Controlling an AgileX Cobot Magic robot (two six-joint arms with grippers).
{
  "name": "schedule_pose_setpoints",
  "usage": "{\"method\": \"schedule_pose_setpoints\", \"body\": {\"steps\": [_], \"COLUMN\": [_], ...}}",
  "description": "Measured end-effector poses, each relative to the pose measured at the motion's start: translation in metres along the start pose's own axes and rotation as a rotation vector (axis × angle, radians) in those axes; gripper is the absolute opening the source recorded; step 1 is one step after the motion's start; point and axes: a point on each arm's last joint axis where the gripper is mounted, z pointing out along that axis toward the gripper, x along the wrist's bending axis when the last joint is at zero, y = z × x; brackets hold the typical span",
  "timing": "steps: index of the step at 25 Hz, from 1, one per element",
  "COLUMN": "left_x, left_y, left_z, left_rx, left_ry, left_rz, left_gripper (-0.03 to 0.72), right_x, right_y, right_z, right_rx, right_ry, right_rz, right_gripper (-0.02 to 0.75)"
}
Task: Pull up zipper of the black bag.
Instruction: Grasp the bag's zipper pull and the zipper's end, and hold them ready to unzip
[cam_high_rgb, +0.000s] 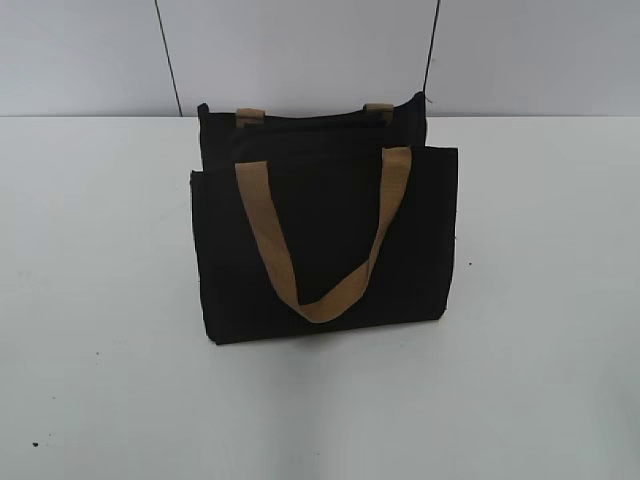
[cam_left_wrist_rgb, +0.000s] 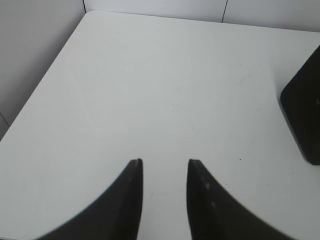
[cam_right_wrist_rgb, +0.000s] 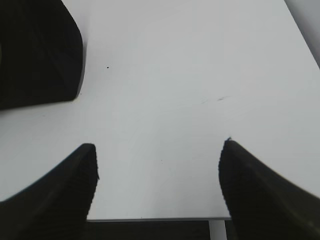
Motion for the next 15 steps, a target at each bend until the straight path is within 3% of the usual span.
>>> {"method": "schedule_pose_setpoints", "body": {"steps": [11,15], "left_x": [0.0,-0.002], "left_y": [0.0,0.019], "left_z": [0.0,-0.001], "left_rx": [-0.004,-0.077], "left_ry": [0.0,-0.009], "left_rz": [0.0,0.002], "left_gripper": [0.239,0.239], "right_x": [0.0,0.0], "right_y": [0.0,0.0], "right_z": [0.0,0.0], "right_rx": [0.0,0.0], "right_ry": [0.0,0.0], "right_rz": [0.0,0.0], "right_gripper": [0.577,0.577]}}
